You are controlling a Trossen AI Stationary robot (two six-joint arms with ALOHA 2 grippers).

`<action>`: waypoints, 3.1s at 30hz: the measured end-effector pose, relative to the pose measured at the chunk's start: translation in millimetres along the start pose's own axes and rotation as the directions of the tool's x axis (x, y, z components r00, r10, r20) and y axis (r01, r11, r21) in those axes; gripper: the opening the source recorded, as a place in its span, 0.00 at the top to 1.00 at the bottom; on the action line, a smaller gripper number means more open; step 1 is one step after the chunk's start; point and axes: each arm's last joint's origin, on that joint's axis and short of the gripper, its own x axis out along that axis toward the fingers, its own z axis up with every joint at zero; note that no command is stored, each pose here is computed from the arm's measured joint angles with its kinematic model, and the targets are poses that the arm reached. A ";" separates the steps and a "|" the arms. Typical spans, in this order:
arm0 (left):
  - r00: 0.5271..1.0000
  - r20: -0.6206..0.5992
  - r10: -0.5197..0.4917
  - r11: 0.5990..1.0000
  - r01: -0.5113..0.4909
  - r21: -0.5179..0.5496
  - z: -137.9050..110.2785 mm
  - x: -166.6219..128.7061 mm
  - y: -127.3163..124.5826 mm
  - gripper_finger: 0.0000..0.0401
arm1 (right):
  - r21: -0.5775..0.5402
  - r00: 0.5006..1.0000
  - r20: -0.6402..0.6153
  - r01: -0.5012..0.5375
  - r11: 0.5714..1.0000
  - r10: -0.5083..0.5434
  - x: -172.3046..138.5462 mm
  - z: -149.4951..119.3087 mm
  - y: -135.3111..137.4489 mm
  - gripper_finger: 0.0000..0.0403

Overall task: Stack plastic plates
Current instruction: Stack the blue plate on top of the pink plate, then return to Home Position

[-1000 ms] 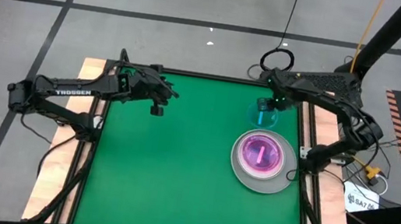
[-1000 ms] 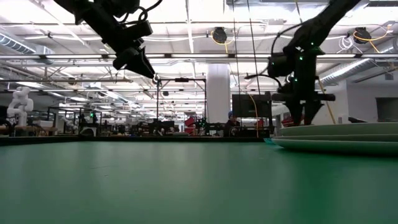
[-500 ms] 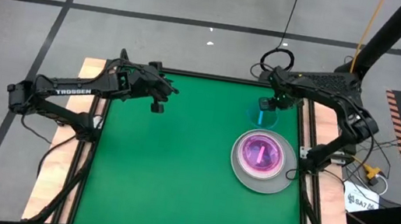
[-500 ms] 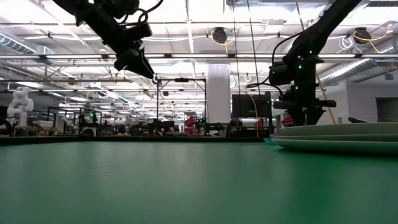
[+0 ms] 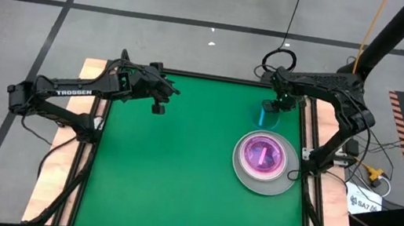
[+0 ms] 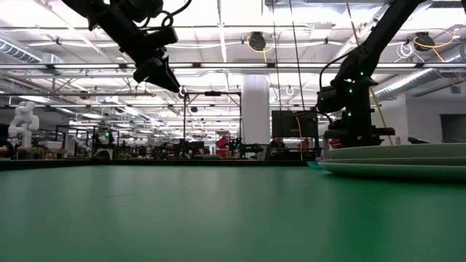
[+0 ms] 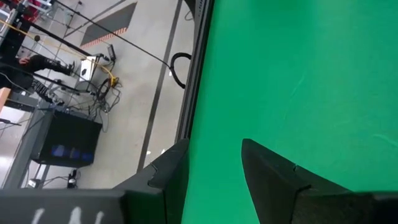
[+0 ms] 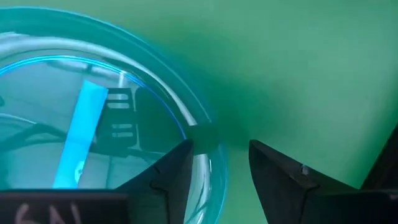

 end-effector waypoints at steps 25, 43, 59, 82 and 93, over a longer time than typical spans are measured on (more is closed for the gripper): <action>1.000 0.001 0.000 1.000 0.000 -0.004 0.1 0.0 0.0 0.62 | -0.019 0.976 0.070 -0.203 0.979 0.204 -2.1 8.8 9.1 0.86; 1.000 0.004 0.002 1.000 -0.002 0.000 0.4 0.0 0.2 0.62 | -0.099 0.853 0.182 -0.479 0.872 0.489 -21.1 32.2 23.4 1.00; 1.000 -0.002 -0.001 1.000 0.001 -0.016 -0.2 0.0 -0.1 0.62 | -0.444 0.619 -0.347 -0.770 0.459 0.704 -68.4 -13.5 91.6 1.00; 0.997 -0.058 -0.041 0.997 0.036 -0.072 -5.7 -0.3 -4.0 0.62 | -0.541 0.946 -0.261 -0.307 0.783 0.191 -88.8 -101.1 49.7 0.95; 0.994 -0.068 -0.081 0.975 0.065 -0.213 -7.6 -0.6 -6.7 0.62 | -0.489 0.962 -0.150 -0.271 0.829 0.227 -105.3 -111.5 43.5 0.76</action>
